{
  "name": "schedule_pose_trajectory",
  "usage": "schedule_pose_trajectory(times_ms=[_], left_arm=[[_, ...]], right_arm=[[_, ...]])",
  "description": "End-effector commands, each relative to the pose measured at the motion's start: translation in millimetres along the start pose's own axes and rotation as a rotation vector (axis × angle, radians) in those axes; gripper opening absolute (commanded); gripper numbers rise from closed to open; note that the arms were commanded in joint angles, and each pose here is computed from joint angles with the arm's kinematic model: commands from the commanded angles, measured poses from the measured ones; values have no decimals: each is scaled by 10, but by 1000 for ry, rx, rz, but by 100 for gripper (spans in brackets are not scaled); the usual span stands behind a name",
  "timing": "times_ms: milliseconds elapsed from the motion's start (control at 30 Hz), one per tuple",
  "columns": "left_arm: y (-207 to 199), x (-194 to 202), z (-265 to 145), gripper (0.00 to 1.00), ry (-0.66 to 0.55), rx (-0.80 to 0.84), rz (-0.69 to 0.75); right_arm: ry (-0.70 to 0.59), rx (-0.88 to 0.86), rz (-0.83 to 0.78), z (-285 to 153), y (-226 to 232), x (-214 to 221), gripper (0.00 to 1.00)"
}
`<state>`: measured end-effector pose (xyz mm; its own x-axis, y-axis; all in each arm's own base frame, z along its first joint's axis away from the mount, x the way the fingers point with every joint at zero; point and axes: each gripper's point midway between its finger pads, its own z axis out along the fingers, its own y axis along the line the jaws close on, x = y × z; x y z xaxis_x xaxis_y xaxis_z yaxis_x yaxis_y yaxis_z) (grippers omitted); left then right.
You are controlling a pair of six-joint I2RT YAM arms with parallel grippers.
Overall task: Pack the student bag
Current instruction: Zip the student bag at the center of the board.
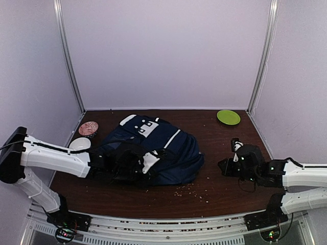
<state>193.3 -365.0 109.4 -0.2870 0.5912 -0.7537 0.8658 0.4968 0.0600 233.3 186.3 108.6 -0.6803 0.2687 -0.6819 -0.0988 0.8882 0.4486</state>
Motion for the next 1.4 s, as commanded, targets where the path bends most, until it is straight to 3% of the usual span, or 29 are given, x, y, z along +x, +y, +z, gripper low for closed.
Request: schedule_pose_trajectory(times_ms=[0, 100, 267, 567, 900, 967, 1100, 1367], left_arm=[[191, 329, -248, 0, 41, -102, -178], [252, 572, -405, 0, 68, -155, -290], [395, 791, -686, 0, 29, -226, -447], [603, 941, -908, 0, 36, -351, -504], [659, 1073, -906, 0, 66, -399, -522], [660, 1074, -891, 0, 68, -401, -518], [679, 1052, -852, 0, 65, -413, -498], [965, 518, -463, 0, 8, -388, -405]], right_arm=[[5, -204, 20, 3, 504, -116, 31], [-13, -242, 25, 4, 679, -267, 52], [-5, -319, -22, 177, 1087, -554, 67], [116, -412, 87, 906, 1473, -734, 70], [365, -496, 162, 1441, 1817, -362, 68], [409, -491, 162, 1492, 1818, -256, 57], [331, -469, 181, 1403, 1703, -392, 1], [82, -289, 138, 796, 1131, -710, 0]])
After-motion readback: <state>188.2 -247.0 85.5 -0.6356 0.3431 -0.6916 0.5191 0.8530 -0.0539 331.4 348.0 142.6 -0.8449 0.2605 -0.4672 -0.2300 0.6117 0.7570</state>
